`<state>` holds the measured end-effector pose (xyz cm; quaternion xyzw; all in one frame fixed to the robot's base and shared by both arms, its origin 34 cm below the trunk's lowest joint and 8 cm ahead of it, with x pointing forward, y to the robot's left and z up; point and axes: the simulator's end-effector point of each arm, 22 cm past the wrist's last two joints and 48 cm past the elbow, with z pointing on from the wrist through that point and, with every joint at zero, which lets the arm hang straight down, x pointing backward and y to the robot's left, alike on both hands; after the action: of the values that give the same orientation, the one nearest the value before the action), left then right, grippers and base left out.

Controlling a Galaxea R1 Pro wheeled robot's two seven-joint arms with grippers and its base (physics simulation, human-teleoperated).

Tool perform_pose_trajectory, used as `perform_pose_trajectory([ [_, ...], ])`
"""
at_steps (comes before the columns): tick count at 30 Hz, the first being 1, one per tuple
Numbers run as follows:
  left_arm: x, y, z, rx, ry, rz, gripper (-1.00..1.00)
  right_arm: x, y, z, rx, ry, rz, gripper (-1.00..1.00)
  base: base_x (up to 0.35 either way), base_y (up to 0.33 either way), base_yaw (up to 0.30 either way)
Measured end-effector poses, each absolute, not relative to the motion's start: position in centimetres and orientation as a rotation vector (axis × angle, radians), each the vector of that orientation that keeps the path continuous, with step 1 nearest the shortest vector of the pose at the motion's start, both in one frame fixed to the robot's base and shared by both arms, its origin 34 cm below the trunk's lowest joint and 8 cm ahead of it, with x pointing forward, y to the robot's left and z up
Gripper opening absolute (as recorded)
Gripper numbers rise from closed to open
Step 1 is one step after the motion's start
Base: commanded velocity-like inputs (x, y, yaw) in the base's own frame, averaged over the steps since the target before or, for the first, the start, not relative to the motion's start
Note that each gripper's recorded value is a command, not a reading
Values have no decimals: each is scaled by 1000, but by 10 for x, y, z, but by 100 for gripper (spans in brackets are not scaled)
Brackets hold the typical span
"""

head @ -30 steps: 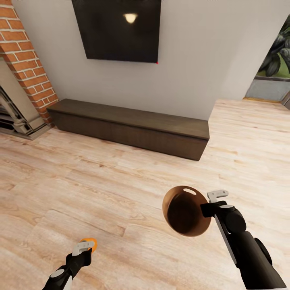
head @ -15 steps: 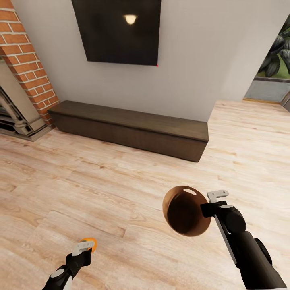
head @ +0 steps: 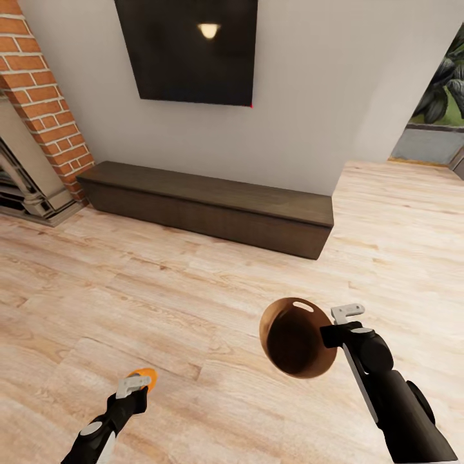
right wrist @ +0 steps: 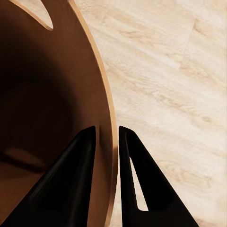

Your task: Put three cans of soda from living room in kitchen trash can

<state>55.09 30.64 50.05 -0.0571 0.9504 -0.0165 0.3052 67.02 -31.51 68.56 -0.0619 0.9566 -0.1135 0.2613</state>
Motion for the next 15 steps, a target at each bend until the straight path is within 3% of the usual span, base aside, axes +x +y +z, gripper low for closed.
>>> perform_pose_trajectory([
  [6, 563, 247, 521, -23, 2463, -390, -100, 670, -315, 685, -168, 2592, -309, -100, 0, 0, 0],
  [15, 561, 217, 553, 94, 2437, -712, -100, 666, -313, 678, -179, 2608, -314, -100, 0, 0, 0],
])
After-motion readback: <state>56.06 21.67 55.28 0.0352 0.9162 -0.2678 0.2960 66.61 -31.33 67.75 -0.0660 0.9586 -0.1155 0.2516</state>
